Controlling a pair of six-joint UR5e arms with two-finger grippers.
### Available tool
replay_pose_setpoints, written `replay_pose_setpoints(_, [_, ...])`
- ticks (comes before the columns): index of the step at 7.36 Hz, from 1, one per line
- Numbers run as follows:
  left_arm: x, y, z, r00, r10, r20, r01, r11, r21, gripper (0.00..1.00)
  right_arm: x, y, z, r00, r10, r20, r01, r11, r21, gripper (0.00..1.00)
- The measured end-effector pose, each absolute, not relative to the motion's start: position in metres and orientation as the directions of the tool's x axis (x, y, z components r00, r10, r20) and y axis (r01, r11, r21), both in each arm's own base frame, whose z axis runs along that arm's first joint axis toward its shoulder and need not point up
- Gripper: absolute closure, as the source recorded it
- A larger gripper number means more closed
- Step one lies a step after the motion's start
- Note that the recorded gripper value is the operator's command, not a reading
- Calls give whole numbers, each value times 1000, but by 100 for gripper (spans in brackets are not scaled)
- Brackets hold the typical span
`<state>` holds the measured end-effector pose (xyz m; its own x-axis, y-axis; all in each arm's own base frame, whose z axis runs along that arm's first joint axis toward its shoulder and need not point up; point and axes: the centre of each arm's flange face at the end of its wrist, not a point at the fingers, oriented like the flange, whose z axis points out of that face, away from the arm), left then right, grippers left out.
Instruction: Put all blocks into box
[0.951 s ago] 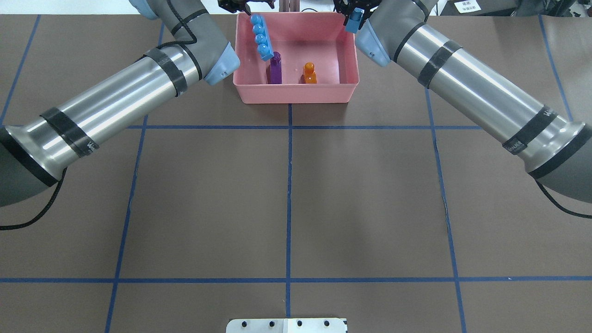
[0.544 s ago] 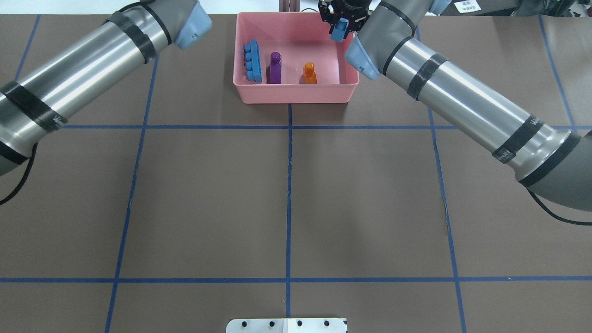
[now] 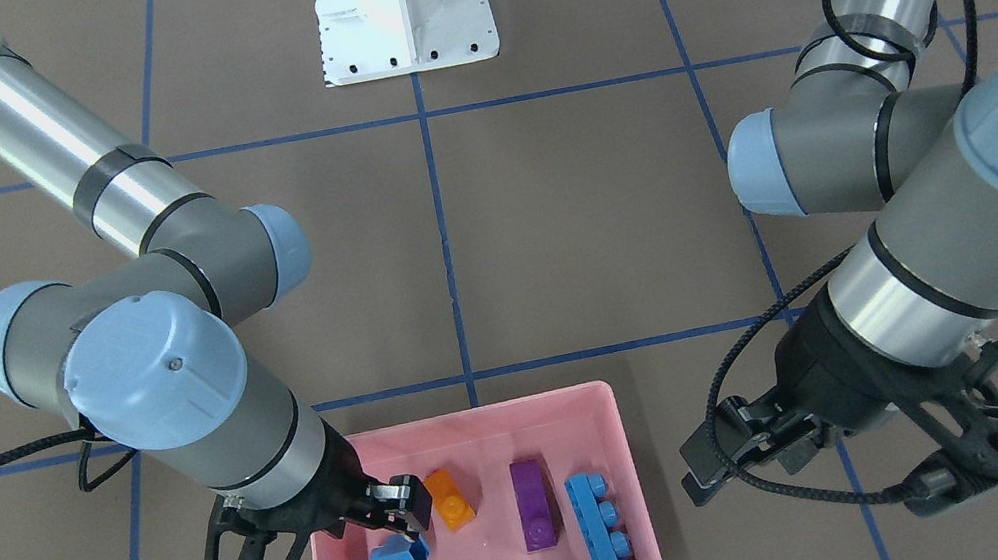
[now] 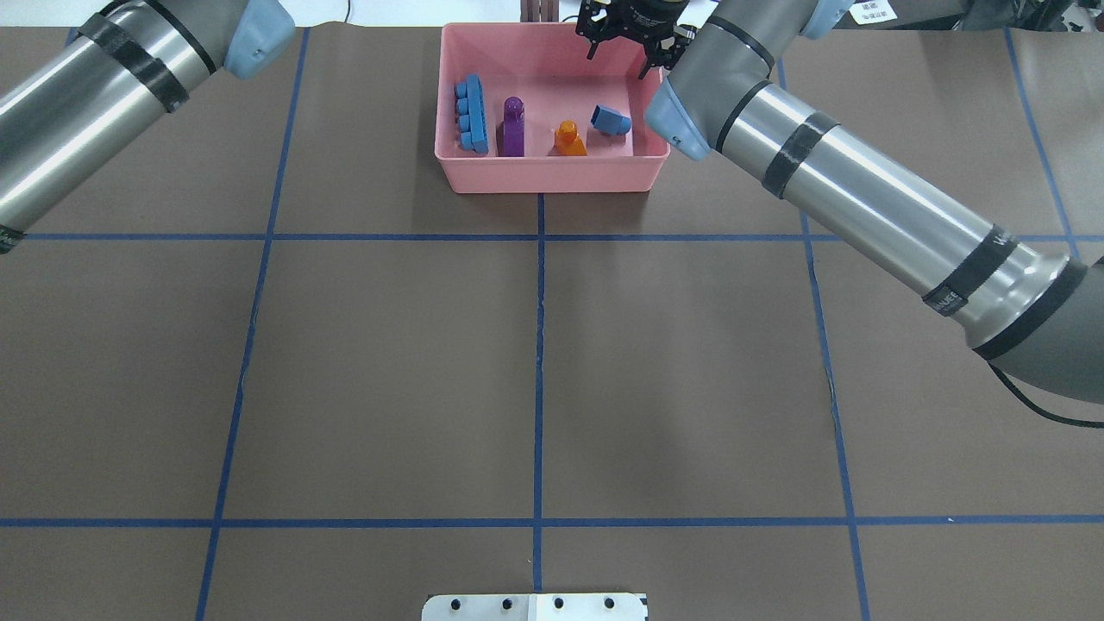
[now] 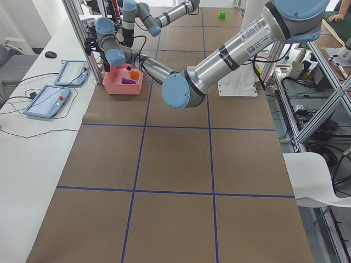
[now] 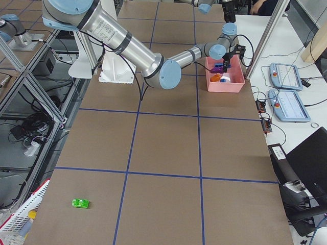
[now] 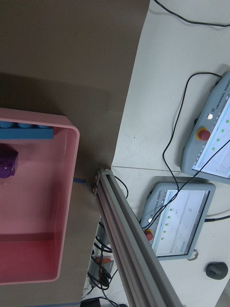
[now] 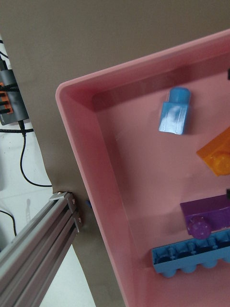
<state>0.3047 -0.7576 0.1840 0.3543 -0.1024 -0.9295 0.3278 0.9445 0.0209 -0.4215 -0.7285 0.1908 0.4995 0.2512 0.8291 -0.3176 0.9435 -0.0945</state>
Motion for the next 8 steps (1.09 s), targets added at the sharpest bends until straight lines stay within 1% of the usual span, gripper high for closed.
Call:
replay_pose_setpoints(1, [300, -748, 197, 351, -101, -931, 319, 948, 17, 0, -375, -704, 206, 491, 264, 830, -309, 944, -117, 0])
replay_pose_setpoints(2, [295, -737, 207, 346, -95, -934, 310, 951, 17, 0, -324, -669, 244, 496, 263, 828, -304, 945, -118, 0])
replay_pose_setpoints(4, [280, -703, 240, 346, -70, -936, 291, 956, 35, 0, -215, -589, 356, 552, 202, 809, -262, 963, -61, 0])
replay_pose_setpoints(6, [262, -655, 281, 403, -26, -915, 239, 968, 78, 0, -130, -497, 474, 652, 126, 748, -177, 984, -11, 0])
replay_pose_setpoints(8, [237, -599, 289, 522, 16, -853, 162, 980, 117, 0, -77, -409, 583, 746, 79, 661, -64, 997, -48, 0])
